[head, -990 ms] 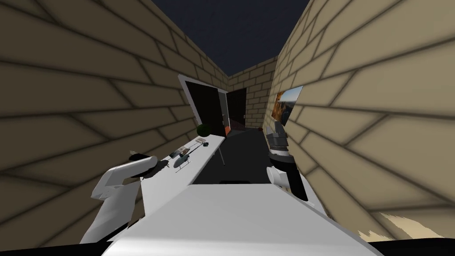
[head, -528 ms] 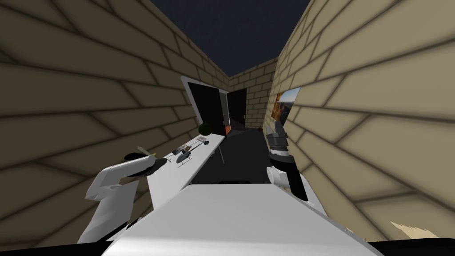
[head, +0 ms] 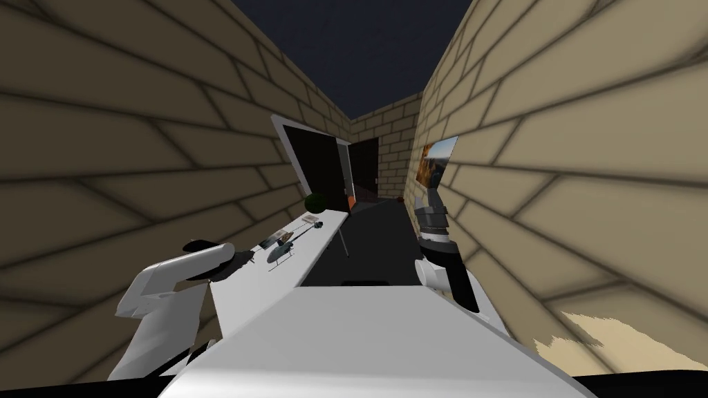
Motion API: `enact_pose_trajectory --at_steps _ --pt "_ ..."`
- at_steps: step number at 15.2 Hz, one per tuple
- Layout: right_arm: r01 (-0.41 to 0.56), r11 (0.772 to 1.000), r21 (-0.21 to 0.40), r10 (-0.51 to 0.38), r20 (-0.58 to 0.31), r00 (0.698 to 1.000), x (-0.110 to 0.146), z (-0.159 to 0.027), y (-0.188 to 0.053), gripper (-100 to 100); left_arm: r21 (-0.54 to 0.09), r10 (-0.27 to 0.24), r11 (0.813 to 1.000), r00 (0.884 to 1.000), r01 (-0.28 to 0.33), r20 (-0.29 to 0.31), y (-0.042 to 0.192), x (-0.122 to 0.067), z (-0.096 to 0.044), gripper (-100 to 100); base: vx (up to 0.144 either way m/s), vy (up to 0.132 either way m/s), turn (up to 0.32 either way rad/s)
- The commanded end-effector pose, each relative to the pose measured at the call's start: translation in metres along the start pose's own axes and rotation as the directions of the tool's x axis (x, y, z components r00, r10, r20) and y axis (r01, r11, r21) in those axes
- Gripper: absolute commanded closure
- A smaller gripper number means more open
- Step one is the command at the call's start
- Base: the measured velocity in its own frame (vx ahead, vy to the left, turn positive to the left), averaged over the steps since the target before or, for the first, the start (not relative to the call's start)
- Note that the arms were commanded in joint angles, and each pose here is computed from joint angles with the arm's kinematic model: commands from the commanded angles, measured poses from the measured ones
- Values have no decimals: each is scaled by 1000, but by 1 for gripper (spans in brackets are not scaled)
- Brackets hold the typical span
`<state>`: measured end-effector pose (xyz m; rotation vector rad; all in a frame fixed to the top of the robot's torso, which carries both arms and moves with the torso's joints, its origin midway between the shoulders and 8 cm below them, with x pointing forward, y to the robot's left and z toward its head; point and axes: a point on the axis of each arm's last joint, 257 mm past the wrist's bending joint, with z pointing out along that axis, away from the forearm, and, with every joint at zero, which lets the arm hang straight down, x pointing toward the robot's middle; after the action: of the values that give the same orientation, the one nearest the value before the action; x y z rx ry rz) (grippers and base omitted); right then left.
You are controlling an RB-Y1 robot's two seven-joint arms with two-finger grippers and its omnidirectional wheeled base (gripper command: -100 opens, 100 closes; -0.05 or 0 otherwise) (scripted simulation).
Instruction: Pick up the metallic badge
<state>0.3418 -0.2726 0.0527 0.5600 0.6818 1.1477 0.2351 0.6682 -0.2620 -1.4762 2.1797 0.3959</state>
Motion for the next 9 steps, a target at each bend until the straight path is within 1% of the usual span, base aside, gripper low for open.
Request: enact_pose_trajectory --at_steps 1,2,3,5,6,7,9 --pt "0 1000 0 0 0 1000 0 0 0 0 -15 -18 1000 1000 17 -6 11 -5 -4 -100 -45 58 -112" --pt "0 1000 0 0 0 1000 0 0 0 0 -7 -8 1000 1000 8 -2 5 -3 -2 -100 -28 38 -45" --pt "0 1000 0 0 0 1000 0 0 0 0 22 -23 1000 999 22 41 -1 -21 -15 -100 -70 -18 78" --pt "0 1000 0 0 0 1000 0 0 0 0 46 -34 998 997 30 76 -6 -35 -25 -100 -166 -72 116" --pt "0 1000 0 0 0 1000 0 0 0 0 30 -25 999 998 24 52 -4 -26 -21 -100 -119 -56 40" --pt "0 1000 0 0 0 1000 0 0 0 0 9 -17 1000 1000 17 23 2 -14 -9 100 13 -9 -87" --pt "0 1000 0 0 0 1000 0 0 0 0 -9 -10 1000 1000 9 -4 7 -3 -2 100 115 53 -111"
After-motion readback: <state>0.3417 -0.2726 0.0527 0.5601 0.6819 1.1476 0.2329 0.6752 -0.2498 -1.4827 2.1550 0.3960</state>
